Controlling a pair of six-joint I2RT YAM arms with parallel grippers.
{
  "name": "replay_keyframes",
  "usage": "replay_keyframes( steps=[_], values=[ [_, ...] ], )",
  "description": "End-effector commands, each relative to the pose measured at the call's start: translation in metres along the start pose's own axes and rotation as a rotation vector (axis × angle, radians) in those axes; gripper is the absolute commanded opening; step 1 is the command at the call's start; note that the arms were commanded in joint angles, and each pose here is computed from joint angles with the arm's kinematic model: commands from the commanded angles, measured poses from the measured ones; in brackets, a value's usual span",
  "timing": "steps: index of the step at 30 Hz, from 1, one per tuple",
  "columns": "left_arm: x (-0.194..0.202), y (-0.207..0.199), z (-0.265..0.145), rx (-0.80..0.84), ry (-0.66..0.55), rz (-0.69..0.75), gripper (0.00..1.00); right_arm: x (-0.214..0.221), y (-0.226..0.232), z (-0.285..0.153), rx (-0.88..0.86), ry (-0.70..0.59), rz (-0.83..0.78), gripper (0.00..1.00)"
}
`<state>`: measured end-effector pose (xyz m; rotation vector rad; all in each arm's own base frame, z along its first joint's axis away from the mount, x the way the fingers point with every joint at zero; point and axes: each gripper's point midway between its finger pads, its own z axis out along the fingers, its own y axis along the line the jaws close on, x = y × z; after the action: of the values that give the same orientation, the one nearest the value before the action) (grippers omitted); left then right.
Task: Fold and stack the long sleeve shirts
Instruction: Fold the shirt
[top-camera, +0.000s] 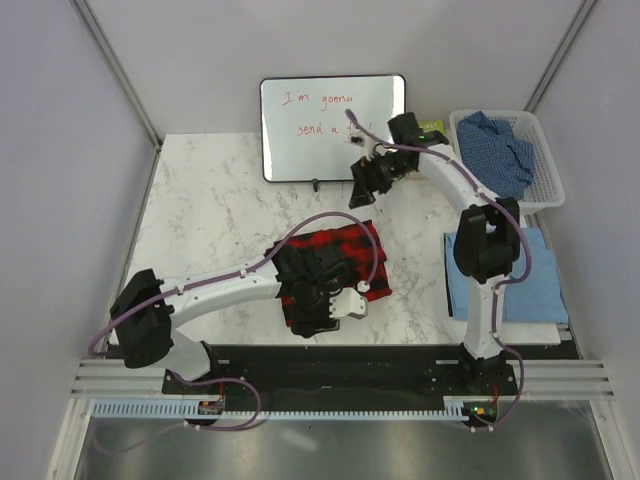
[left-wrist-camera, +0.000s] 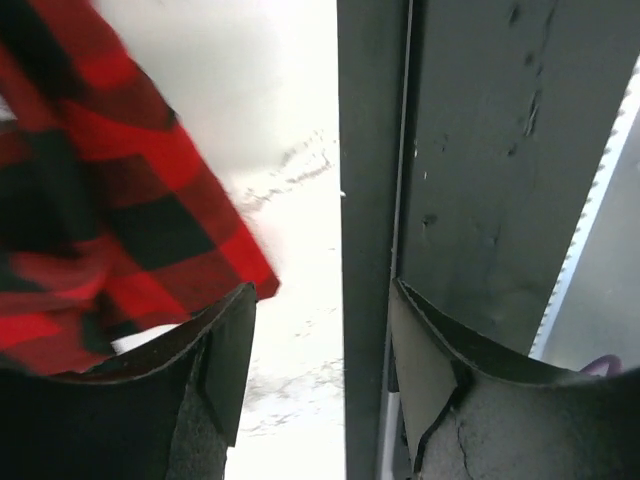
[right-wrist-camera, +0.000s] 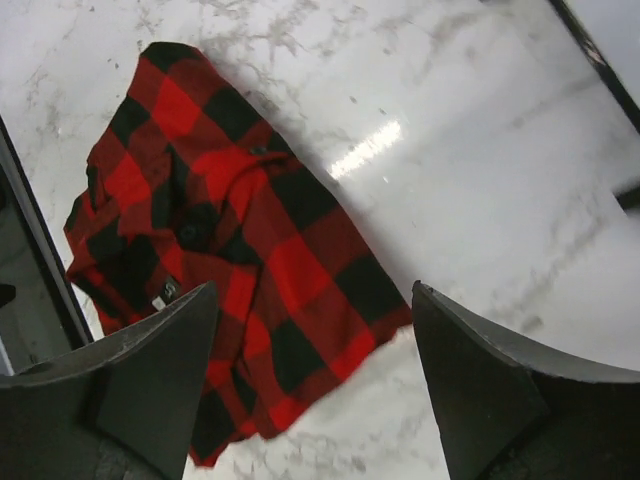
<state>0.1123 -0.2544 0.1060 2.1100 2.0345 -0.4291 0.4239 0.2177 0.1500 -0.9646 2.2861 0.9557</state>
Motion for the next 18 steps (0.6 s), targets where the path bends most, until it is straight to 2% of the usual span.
replay_keyframes(
  steps=[1,5,7,9,11,12,13,14,15,16,17,18],
  values=[
    [0.033,0.001,0.023,0.080,0.036,-0.020,0.62,0.009,0.008,0.060,-0.029,0.101,-0.137,0.83],
    [0.050,0.018,0.042,0.002,0.067,-0.012,0.60,0.042,0.007,0.080,-0.050,0.188,-0.146,0.70],
    [0.063,0.033,0.053,-0.038,0.090,-0.030,0.58,0.065,0.009,0.078,-0.053,0.236,-0.131,0.68],
    [0.077,0.059,0.053,-0.073,0.092,-0.090,0.56,0.076,0.020,0.067,-0.063,0.257,-0.142,0.64],
    [0.098,0.088,0.051,-0.096,0.098,-0.205,0.56,0.109,0.031,0.062,-0.089,0.314,-0.095,0.62],
    [0.095,0.109,0.045,-0.132,0.071,-0.231,0.56,0.111,0.041,0.052,-0.093,0.307,-0.100,0.63],
    [0.111,0.128,0.045,-0.150,0.084,-0.308,0.56,0.135,0.055,0.049,-0.141,0.337,-0.047,0.63],
    [0.113,0.145,0.041,-0.180,0.069,-0.339,0.56,0.134,0.072,0.039,-0.159,0.318,-0.049,0.63],
    [0.106,0.172,0.032,-0.244,0.024,-0.387,0.56,0.137,0.088,0.036,-0.199,0.311,-0.037,0.64],
    [0.116,0.192,0.023,-0.281,0.003,-0.465,0.58,0.152,0.108,0.033,-0.251,0.326,-0.012,0.66],
    [0.108,0.217,0.013,-0.319,-0.041,-0.544,0.61,0.140,0.149,0.028,-0.358,0.270,-0.049,0.69],
    [0.105,0.230,0.006,-0.328,-0.080,-0.602,0.63,0.137,0.170,0.026,-0.413,0.258,-0.045,0.71]
  ],
)
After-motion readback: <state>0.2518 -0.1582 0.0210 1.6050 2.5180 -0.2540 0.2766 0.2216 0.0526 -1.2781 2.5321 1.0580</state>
